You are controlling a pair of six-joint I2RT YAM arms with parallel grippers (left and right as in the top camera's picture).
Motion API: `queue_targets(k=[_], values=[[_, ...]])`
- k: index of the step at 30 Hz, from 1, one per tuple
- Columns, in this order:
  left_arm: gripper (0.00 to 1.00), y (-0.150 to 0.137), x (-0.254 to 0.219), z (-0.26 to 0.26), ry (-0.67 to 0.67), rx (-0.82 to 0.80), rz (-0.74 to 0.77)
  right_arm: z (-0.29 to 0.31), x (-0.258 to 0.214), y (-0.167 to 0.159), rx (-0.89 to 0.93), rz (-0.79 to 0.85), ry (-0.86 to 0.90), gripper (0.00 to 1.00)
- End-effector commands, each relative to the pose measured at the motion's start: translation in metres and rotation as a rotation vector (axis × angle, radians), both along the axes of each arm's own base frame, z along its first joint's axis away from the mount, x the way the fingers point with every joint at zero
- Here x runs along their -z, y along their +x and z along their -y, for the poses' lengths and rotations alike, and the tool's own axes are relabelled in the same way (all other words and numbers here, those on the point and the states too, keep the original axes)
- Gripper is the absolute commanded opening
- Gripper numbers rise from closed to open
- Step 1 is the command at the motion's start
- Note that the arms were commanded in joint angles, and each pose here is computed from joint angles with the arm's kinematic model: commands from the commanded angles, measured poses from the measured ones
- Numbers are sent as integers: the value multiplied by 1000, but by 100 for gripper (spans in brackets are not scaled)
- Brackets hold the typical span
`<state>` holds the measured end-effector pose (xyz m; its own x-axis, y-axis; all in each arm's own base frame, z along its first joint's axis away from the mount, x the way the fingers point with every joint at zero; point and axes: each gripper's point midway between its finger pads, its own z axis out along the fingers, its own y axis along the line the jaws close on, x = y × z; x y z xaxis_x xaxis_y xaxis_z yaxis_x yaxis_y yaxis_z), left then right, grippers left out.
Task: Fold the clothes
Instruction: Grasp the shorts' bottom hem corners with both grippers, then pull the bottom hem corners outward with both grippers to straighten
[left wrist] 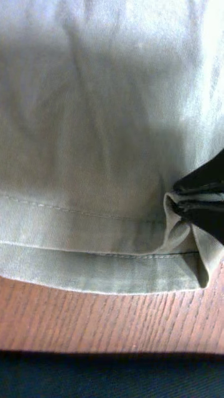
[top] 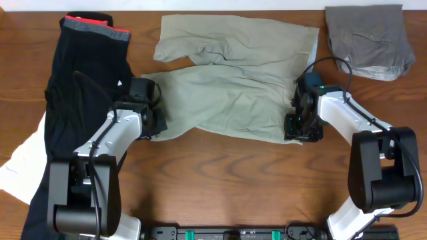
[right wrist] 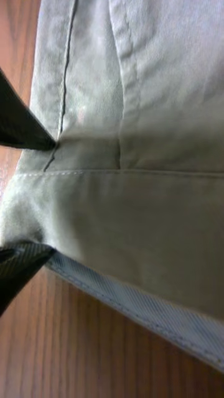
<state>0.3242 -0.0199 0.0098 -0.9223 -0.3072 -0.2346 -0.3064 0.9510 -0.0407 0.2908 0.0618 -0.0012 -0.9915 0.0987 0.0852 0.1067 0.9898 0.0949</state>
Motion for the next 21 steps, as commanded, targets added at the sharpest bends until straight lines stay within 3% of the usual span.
queue_targets(k=[1,5,7,16,21], values=[[6,-7,3,-2,14,5,-18,4,2,-4,11,-1,-25,31],[6,-5,3,-5,25,1,-9,15,2,1,30,13,-56,7],[6,-4,2,-8,47,-4,-7,22,3,4,49,23,-64,2],[6,-7,2,-27,104,-43,-16,72,3,9,124,37,-120,2],[6,-10,2,-41,115,-67,-31,92,3,7,143,32,-118,22]])
